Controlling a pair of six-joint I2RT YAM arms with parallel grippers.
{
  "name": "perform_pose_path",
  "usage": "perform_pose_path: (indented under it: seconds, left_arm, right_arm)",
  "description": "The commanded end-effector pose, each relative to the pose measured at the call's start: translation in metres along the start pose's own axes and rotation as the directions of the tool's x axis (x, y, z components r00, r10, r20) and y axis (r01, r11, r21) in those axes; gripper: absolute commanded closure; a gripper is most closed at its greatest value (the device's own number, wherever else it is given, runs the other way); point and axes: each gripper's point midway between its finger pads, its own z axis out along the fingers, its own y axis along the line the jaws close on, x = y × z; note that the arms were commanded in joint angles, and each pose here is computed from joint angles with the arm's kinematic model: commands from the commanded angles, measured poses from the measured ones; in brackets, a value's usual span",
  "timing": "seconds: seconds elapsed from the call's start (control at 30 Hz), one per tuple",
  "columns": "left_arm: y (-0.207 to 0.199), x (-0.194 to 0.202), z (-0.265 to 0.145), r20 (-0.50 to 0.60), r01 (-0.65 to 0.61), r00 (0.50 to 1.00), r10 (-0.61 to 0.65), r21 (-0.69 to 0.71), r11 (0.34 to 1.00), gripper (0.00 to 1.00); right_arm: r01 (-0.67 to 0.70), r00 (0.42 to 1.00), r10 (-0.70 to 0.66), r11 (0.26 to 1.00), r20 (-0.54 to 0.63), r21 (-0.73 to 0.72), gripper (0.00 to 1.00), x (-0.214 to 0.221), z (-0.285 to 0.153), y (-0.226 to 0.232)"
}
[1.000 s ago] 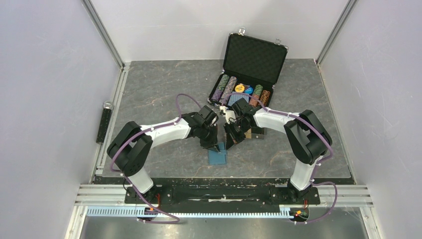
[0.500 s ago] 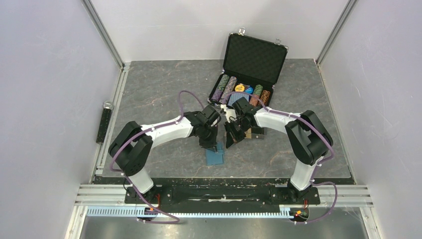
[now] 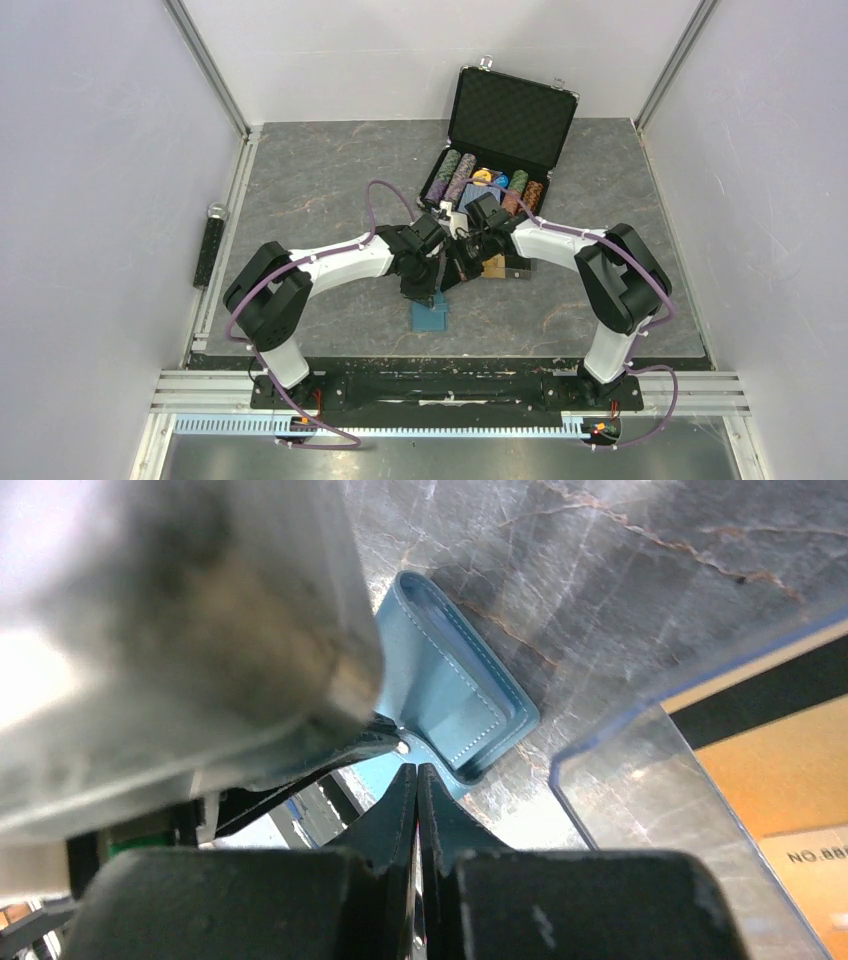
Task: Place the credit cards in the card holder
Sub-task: Close the card holder at the center of the board.
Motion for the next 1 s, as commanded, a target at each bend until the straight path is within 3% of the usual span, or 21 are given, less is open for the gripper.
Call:
perform_pose_path:
  seconds: [0.0,0.37,0.97]
  left_arm:
    - [0.002,-0.005,-0.001,0.020,-0.044,0.999,0.044,-0.028,0.999,0.98]
    - [-0.012,-0.019,-0.013,0.088,-0.047,0.995,0.045,0.025,0.999,0.98]
    - [-0.015,-0.040,-0.041,0.223,-0.028,0.975,0.013,0.066,0.997,0.98]
  right_arm:
    - [0.002,1.000,-0.002,0.999,0.009,-0.040,1.00,-0.009,0.010,0.010]
    - [-0.024,0.994,0.034,0.995,-0.100,0.092,1.00,0.017,0.033,-0.022]
    - [-0.012,0.994,0.024,0.992,-0.103,0.122,1.00,0.016,0.031,-0.026]
